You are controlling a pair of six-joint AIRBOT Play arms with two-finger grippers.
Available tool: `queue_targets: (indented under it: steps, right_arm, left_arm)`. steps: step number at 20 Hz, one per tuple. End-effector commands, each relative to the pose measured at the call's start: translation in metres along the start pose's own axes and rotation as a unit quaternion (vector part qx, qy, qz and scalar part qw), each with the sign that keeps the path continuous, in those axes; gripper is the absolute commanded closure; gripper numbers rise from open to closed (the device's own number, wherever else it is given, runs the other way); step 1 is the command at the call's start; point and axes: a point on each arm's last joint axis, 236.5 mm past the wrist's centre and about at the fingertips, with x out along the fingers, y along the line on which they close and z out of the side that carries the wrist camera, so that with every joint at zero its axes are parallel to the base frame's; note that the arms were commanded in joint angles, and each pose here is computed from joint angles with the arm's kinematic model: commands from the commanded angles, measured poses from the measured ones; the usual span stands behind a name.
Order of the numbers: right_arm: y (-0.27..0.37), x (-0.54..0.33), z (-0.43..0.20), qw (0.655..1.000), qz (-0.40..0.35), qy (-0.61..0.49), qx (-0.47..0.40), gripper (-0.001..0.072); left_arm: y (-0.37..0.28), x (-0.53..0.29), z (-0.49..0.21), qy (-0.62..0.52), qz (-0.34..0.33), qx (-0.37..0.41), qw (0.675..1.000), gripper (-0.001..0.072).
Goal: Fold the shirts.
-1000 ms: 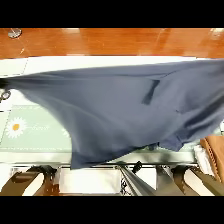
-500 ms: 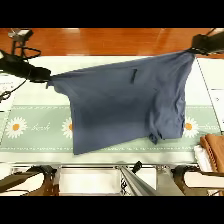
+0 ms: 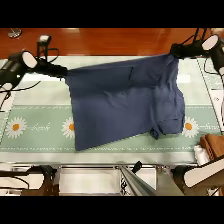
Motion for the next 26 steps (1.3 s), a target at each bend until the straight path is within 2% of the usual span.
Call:
queue_targets:
  steps: [1, 6, 8, 12, 15, 19, 20, 21, 23, 24, 26]
  right_arm:
    - [-0.012, 0.033, -0.033, 0.999, -0.006, 0.044, 0.007, 0.0692]
    - [-0.022, 0.022, -0.042, 0.997, -0.016, 0.071, -0.007, 0.0692]
    - [-0.029, 0.009, -0.057, 0.994, -0.019, 0.111, -0.005, 0.0692]
    - [-0.045, -0.007, -0.125, 0.966, -0.047, 0.255, -0.017, 0.0692]
    - [-0.05, -0.014, -0.148, 0.951, -0.053, 0.305, -0.015, 0.0692]
    - [-0.05, -0.015, -0.151, 0.949, -0.055, 0.311, -0.007, 0.0691]
    - [-0.048, -0.016, -0.152, 0.948, -0.053, 0.314, -0.006, 0.0691]
    - [-0.047, -0.017, -0.154, 0.946, -0.05, 0.319, -0.004, 0.0649]
    - [-0.048, -0.027, -0.162, 0.938, -0.048, 0.342, -0.013, 0.0381]
    - [-0.052, -0.035, -0.165, 0.933, -0.05, 0.356, -0.023, 0.0322]
    - [-0.071, -0.065, -0.169, 0.917, -0.08, 0.388, -0.05, 0.0314]
  left_arm:
    - [-0.015, 0.032, -0.03, 0.054, -0.015, 0.005, 0.998, 0.0692]
    - [0.006, 0.02, -0.087, 0.179, 0.014, 0.041, 0.983, 0.0692]
    - [-0.008, 0.016, -0.106, 0.219, -0.011, 0.026, 0.975, 0.0692]
    - [-0.056, 0.017, -0.107, 0.222, -0.085, -0.014, 0.971, 0.0692]
    - [-0.062, 0.012, -0.117, 0.247, -0.092, -0.013, 0.965, 0.0692]
    - [-0.064, 0.007, -0.129, 0.276, -0.089, -0.036, 0.956, 0.0678]
    - [-0.064, 0.005, -0.133, 0.285, -0.09, -0.037, 0.954, 0.0583]
    - [-0.065, 0.003, -0.137, 0.295, -0.092, -0.036, 0.95, 0.0435]
    - [-0.06, -0.007, -0.149, 0.324, -0.087, -0.032, 0.941, 0.0188]
    - [-0.053, -0.013, -0.155, 0.34, -0.077, -0.03, 0.937, 0.0187]
    - [-0.034, -0.03, -0.16, 0.356, -0.054, -0.035, 0.932, 0.0181]
